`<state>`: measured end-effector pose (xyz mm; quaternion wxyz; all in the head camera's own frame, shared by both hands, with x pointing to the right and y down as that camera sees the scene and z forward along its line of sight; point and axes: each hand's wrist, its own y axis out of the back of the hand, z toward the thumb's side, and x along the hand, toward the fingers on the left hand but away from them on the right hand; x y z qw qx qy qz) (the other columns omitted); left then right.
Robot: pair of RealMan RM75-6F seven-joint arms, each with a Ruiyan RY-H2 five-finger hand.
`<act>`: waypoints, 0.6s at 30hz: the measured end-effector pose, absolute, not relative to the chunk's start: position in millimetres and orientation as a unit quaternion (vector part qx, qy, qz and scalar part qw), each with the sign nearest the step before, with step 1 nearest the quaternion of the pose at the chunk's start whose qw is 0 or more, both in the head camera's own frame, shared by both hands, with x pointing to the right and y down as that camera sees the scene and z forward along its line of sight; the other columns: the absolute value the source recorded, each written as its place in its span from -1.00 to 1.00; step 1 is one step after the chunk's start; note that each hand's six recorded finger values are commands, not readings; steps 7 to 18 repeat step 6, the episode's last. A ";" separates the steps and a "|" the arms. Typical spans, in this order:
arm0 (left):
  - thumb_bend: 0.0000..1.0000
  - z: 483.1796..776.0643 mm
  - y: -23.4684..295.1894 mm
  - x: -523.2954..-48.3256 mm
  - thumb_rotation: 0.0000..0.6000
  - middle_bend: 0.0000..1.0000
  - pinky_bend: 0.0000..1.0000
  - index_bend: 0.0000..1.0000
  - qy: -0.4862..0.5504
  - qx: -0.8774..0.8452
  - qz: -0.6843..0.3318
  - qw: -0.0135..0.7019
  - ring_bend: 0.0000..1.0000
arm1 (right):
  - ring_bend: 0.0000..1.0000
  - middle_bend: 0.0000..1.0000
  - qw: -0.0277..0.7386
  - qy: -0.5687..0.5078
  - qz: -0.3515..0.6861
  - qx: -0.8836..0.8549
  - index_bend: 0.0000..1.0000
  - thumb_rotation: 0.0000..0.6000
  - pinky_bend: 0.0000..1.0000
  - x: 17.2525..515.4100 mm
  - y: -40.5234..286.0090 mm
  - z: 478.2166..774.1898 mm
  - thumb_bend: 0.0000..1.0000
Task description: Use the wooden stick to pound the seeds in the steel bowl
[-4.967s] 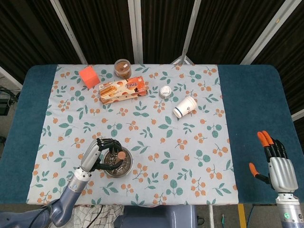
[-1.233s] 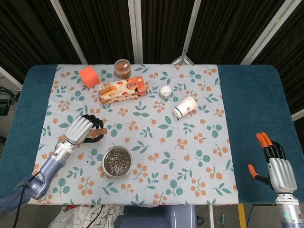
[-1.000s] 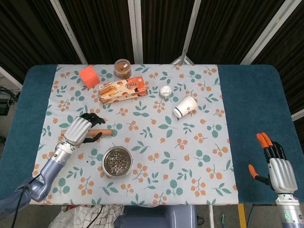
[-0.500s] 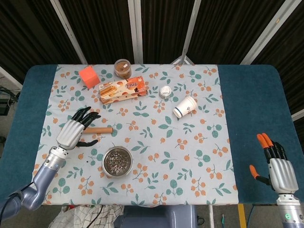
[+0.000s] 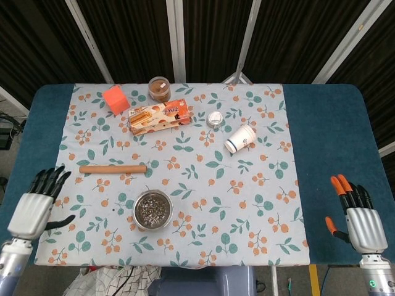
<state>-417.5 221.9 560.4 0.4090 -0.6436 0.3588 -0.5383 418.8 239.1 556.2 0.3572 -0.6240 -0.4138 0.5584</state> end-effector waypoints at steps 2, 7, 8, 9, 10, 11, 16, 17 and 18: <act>-0.69 548.8 235.6 -432.2 1.00 -1.00 -1.00 -1.00 0.365 -0.623 -0.550 0.420 -1.00 | -1.00 -1.00 0.371 -0.413 0.550 -0.623 -1.00 1.00 -1.00 415.7 238.9 553.6 -0.27; -0.69 536.3 256.8 -456.5 1.00 -1.00 -1.00 -1.00 0.366 -0.597 -0.572 0.427 -1.00 | -1.00 -1.00 0.387 -0.413 0.540 -0.623 -1.00 1.00 -1.00 411.7 240.2 551.9 -0.27; -0.69 536.3 256.8 -456.5 1.00 -1.00 -1.00 -1.00 0.366 -0.597 -0.572 0.427 -1.00 | -1.00 -1.00 0.387 -0.413 0.540 -0.623 -1.00 1.00 -1.00 411.7 240.2 551.9 -0.27; -0.69 536.3 256.8 -456.5 1.00 -1.00 -1.00 -1.00 0.366 -0.597 -0.572 0.427 -1.00 | -1.00 -1.00 0.387 -0.413 0.540 -0.623 -1.00 1.00 -1.00 411.7 240.2 551.9 -0.27; -0.69 536.3 256.8 -456.5 1.00 -1.00 -1.00 -1.00 0.366 -0.597 -0.572 0.427 -1.00 | -1.00 -1.00 0.387 -0.413 0.540 -0.623 -1.00 1.00 -1.00 411.7 240.2 551.9 -0.27; -0.69 536.3 256.8 -456.5 1.00 -1.00 -1.00 -1.00 0.366 -0.597 -0.572 0.427 -1.00 | -1.00 -1.00 0.387 -0.413 0.540 -0.623 -1.00 1.00 -1.00 411.7 240.2 551.9 -0.27; -0.69 536.3 256.8 -456.5 1.00 -1.00 -1.00 -1.00 0.366 -0.597 -0.572 0.427 -1.00 | -1.00 -1.00 0.387 -0.413 0.540 -0.623 -1.00 1.00 -1.00 411.7 240.2 551.9 -0.27; -0.69 536.3 256.8 -456.5 1.00 -1.00 -1.00 -1.00 0.366 -0.597 -0.572 0.427 -1.00 | -1.00 -1.00 0.387 -0.413 0.540 -0.623 -1.00 1.00 -1.00 411.7 240.2 551.9 -0.27; -0.69 536.3 256.8 -456.5 1.00 -1.00 -1.00 -1.00 0.366 -0.597 -0.572 0.427 -1.00 | -1.00 -1.00 0.387 -0.413 0.540 -0.623 -1.00 1.00 -1.00 411.7 240.2 551.9 -0.27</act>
